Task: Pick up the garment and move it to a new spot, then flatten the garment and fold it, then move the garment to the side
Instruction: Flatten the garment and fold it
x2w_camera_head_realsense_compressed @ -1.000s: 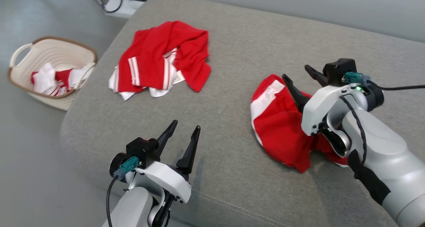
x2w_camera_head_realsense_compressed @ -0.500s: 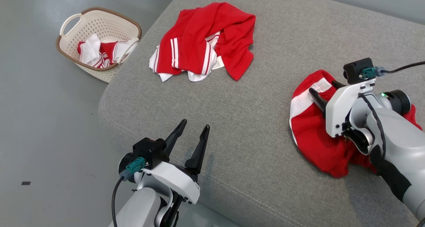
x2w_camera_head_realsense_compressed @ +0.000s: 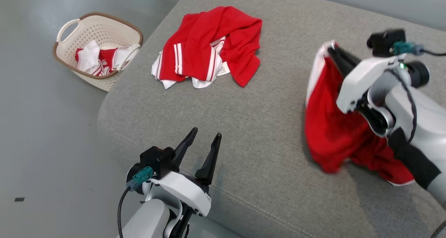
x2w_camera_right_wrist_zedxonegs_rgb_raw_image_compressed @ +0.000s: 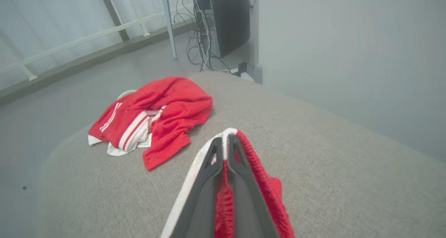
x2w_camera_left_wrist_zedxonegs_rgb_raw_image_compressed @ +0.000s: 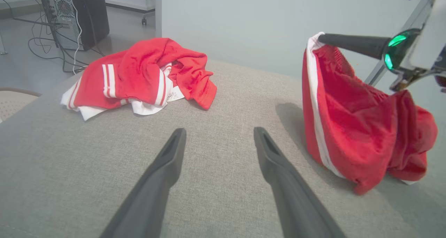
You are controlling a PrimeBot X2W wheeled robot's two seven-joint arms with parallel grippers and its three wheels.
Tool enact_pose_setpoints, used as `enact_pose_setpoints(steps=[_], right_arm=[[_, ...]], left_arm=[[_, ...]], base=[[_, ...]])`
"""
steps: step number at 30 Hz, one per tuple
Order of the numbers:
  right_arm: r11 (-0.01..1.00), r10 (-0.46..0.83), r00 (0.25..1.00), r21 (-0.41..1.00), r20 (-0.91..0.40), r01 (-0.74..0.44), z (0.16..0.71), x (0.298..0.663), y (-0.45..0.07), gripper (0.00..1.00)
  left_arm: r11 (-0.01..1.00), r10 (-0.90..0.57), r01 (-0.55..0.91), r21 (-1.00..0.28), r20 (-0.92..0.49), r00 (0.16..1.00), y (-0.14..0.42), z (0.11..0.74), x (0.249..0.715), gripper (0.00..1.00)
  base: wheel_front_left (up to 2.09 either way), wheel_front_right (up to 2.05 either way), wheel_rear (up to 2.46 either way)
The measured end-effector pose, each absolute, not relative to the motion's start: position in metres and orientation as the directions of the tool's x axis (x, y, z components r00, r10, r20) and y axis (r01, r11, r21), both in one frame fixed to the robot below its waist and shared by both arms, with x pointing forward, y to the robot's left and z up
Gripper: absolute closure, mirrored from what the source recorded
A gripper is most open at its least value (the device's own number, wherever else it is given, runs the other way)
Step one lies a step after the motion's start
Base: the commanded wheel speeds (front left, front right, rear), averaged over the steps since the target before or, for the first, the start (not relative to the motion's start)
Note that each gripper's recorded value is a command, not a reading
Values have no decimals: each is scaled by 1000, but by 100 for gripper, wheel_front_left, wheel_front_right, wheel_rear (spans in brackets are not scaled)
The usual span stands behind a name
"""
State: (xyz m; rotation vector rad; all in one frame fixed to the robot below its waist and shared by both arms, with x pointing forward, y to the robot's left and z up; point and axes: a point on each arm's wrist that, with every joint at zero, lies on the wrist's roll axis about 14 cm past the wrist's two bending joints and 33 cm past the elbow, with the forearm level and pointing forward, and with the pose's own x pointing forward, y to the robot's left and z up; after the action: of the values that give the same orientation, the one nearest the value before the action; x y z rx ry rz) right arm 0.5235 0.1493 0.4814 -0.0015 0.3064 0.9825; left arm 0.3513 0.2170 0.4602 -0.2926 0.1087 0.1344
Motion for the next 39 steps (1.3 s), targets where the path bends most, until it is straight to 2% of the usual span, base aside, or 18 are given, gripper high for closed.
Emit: enact_pose_setpoints(steps=[6, 9, 12, 15, 18, 21, 24, 30, 36, 39], right_arm=[[552, 824, 563, 136, 59, -823, 583, 542, 148, 100], [546, 816, 561, 137, 136, -827, 615, 540, 137, 100], [539, 816, 558, 148, 151, -829, 625, 533, 120, 100], [537, 833, 553, 193, 35, -821, 597, 517, 96, 100], [559, 828, 539, 296, -155, -775, 544, 493, 57, 100], [617, 786, 514, 400, -343, -677, 495, 468, 8, 100], [706, 703, 505, 405, -501, -581, 457, 450, -48, 100], [841, 539, 619, 320, -571, -436, 434, 448, -129, 100], [919, 389, 698, 201, -602, -339, 412, 452, -182, 100], [930, 361, 716, 170, -598, -327, 404, 453, -188, 100]], left_arm=[[949, 85, -123, -289, -140, 987, 206, 454, 353, 0], [951, 60, -95, -294, -126, 990, 199, 457, 357, 0], [953, 25, -57, -296, -111, 994, 189, 461, 364, 0], [953, -12, -18, -303, -98, 995, 177, 464, 371, 0], [953, -50, 21, -302, -89, 995, 165, 466, 378, 0], [953, -87, 59, -298, -83, 993, 154, 467, 386, 0], [951, -124, 94, -294, -87, 988, 143, 464, 393, 0], [940, -226, 196, -279, -81, 971, 112, 464, 416, 0], [922, -294, 267, -279, -60, 954, 90, 475, 446, 0], [912, -324, 290, -290, -76, 943, 81, 474, 460, 0]], base=[[0, 0, 0], [0, 0, 0], [0, 0, 0], [0, 0, 0], [0, 0, 0], [0, 0, 0], [0, 0, 0], [0, 0, 0], [0, 0, 0], [0, 0, 0]])
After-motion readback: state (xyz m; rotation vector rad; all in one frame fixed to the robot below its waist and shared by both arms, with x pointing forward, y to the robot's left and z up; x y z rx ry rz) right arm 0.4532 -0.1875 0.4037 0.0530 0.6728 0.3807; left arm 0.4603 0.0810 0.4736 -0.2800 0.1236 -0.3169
